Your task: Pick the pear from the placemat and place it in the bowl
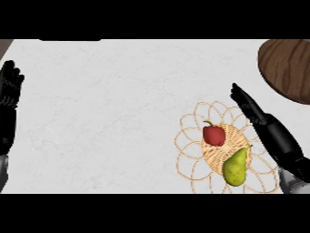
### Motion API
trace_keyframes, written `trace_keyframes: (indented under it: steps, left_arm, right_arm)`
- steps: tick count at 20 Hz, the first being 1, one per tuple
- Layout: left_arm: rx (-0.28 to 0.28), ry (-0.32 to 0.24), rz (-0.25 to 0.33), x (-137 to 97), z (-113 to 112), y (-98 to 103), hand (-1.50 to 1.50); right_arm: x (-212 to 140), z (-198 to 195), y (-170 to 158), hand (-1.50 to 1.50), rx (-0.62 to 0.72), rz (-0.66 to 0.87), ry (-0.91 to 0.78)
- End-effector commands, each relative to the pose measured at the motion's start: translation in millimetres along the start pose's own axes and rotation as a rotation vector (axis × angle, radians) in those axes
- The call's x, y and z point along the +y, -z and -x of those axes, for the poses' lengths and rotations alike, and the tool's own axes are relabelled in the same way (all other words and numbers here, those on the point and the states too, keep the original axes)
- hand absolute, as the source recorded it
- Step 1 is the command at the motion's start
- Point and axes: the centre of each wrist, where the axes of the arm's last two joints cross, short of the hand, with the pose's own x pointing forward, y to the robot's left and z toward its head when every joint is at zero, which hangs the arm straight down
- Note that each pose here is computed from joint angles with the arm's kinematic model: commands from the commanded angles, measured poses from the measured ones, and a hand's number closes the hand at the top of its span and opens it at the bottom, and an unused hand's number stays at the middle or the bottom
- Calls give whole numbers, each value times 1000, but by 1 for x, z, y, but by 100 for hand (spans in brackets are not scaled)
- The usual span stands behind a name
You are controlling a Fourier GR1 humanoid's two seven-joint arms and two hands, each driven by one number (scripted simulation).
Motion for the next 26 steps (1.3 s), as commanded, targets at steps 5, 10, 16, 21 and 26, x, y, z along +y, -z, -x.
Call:
trace_keyframes:
  steps: [5,10,16,21,26]
  left_arm:
    - [222,-242,183,-46,17,-31,0]
    - [302,-358,227,-62,23,-48,0]
    - [283,-439,383,-89,12,-46,0]
    - [274,-437,422,-91,10,-51,0]
    - [272,-443,444,-94,11,-49,0]
  right_arm:
    - [-27,19,-47,150,276,625,-217]
    - [-37,47,-101,-150,500,1111,-338]
    - [63,46,-106,-150,489,1021,-528]
    - [55,60,-151,-150,823,1006,-686]
    - [79,50,-141,-150,1063,976,-609]
